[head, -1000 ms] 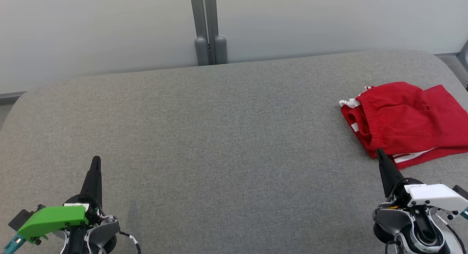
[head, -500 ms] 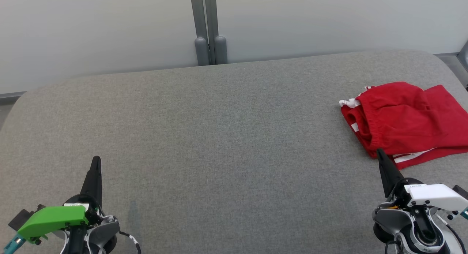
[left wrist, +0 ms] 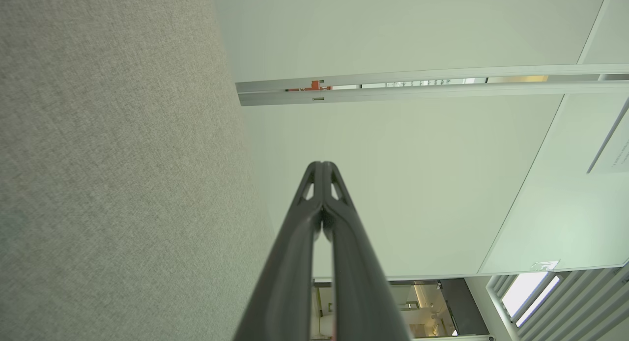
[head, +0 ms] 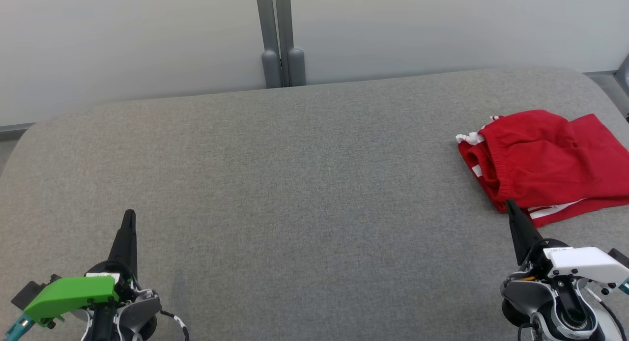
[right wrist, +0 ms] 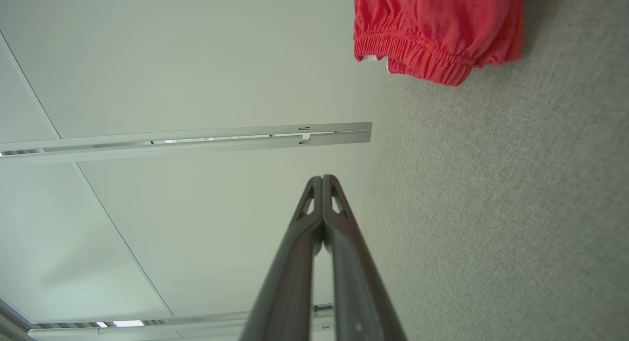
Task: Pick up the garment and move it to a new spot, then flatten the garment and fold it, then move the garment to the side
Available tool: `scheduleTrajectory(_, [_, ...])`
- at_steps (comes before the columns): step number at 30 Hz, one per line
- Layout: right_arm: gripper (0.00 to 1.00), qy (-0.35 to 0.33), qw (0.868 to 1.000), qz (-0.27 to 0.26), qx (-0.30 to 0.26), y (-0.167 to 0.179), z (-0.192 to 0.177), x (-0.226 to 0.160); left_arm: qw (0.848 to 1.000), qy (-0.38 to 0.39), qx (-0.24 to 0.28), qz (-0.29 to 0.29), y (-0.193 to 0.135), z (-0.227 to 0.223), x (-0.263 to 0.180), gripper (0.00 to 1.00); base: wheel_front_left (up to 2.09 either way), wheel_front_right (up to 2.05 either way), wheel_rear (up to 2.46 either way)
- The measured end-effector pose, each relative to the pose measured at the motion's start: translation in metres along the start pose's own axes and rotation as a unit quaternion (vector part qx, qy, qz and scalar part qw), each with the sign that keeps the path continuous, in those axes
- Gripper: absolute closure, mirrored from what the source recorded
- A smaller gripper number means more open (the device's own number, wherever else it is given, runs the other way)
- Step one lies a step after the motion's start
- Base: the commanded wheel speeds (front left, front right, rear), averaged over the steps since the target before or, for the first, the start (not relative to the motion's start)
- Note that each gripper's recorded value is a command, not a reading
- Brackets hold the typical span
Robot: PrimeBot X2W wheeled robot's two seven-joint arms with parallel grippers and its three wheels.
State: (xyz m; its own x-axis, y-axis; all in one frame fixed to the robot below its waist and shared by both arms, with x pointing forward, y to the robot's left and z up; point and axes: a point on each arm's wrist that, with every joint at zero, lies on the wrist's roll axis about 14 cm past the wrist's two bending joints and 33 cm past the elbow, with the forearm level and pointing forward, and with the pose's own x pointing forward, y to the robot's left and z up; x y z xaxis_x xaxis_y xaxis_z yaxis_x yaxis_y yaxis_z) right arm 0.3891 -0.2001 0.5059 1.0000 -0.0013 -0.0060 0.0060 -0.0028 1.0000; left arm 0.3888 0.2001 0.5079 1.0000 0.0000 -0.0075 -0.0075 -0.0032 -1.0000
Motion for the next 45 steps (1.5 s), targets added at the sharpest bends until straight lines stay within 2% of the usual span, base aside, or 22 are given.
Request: scheduleTrajectory(45, [1.00,0.000,1.000,0.000,0.000,0.0001,0.0001,0.0000,1.000,0.000,0.000,0.000,0.0001,-0.0001,0.0000,1.00,0.00,0.00,0.00])
